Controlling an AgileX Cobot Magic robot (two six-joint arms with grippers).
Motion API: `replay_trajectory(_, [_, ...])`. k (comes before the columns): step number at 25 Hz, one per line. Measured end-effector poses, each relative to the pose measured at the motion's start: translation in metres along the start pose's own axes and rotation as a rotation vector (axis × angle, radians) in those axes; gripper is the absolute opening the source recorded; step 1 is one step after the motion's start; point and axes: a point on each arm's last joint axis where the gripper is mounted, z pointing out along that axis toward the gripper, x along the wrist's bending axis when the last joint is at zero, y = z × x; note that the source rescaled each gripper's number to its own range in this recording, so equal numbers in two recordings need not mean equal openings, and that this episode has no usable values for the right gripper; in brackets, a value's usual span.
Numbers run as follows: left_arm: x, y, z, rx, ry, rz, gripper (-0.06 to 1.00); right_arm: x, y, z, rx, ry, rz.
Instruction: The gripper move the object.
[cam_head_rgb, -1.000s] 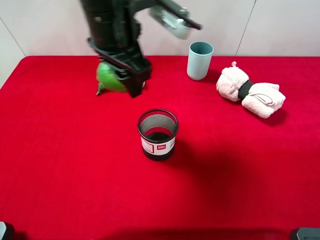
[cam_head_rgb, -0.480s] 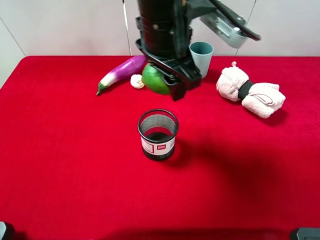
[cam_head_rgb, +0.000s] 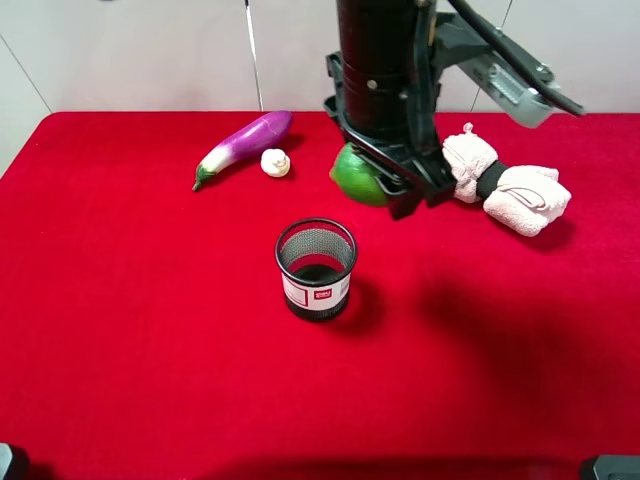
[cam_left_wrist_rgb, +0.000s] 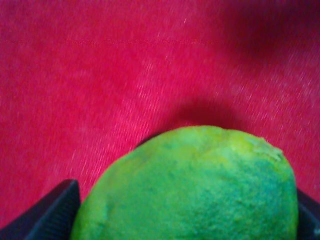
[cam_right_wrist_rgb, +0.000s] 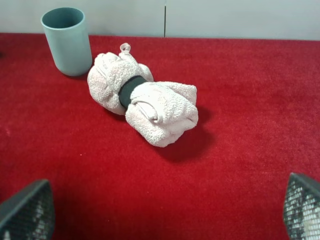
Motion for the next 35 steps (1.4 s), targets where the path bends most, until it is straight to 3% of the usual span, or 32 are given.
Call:
replay_trajectory(23, [-0.023, 0.031, 0.087, -0.086, -0.067, 0.055, 0.0, 0.0, 0.0, 0.0, 0.0, 0.002, 0.002])
replay_trajectory(35, [-0.027, 0.032, 0.13, -0.068, -0.097, 0.066, 0.0, 0.0, 0.0, 0.0, 0.0, 0.002, 0.002])
